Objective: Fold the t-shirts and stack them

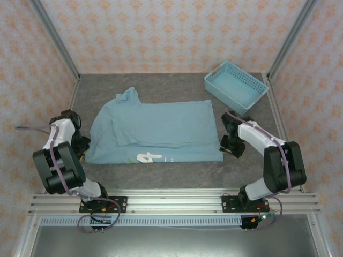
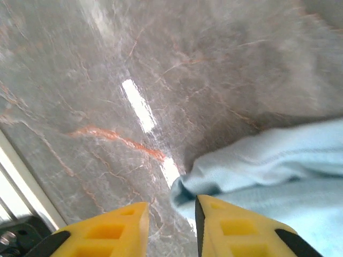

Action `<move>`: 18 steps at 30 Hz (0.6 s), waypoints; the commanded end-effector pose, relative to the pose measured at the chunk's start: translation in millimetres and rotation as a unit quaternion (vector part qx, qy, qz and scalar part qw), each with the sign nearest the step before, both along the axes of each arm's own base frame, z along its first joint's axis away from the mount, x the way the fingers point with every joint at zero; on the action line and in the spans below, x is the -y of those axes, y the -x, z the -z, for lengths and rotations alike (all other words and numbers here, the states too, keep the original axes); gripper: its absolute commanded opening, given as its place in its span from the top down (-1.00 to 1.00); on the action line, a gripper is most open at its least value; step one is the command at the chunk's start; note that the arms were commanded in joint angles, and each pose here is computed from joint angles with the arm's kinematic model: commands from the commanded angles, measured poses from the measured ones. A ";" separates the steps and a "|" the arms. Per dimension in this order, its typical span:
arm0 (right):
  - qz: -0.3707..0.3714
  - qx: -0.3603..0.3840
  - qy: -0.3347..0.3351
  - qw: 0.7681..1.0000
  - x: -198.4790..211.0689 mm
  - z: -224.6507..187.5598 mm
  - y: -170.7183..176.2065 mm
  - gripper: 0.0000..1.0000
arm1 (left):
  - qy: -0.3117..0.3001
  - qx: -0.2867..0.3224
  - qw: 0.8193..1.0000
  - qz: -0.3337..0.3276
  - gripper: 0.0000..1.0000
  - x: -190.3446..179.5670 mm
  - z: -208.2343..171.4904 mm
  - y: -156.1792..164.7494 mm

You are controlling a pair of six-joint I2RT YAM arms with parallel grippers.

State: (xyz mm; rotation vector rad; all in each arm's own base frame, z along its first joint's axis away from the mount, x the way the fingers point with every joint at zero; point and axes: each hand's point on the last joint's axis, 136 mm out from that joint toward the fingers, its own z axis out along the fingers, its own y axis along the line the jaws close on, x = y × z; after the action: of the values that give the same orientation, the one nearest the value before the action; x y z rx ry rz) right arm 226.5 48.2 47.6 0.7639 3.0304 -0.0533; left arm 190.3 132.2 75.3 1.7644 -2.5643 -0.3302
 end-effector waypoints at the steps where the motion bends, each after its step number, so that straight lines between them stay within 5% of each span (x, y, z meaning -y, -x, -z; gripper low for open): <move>1: -0.017 0.048 -0.001 0.999 -6.4 -25.2 -14.2 0.10 | -0.037 0.011 0.998 0.043 0.37 9.7 -26.0 -4.3; 5: -0.059 0.085 -0.065 0.993 -46.6 -33.8 -29.0 0.01 | 0.064 0.118 0.987 0.084 0.28 80.9 -16.8 -48.1; 9: -0.101 0.135 -0.195 0.966 -112.4 -47.6 -46.4 -0.15 | 0.159 0.192 0.966 0.072 0.20 149.1 -1.8 -81.0; 12: -0.128 0.148 -0.265 0.944 -150.5 -57.7 -50.7 -0.21 | 0.161 0.185 0.967 0.070 0.21 160.3 9.0 -88.1; 18: -0.131 0.150 -0.276 0.940 -164.1 -59.9 -52.7 -0.23 | 0.142 0.145 0.976 0.078 0.26 153.0 29.6 -88.8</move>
State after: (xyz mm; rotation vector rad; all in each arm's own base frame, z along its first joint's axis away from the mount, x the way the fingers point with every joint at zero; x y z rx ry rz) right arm 267.9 199.1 94.2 0.3223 2.8745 0.7655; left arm 269.2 -23.1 48.3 1.5685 -2.7812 0.3035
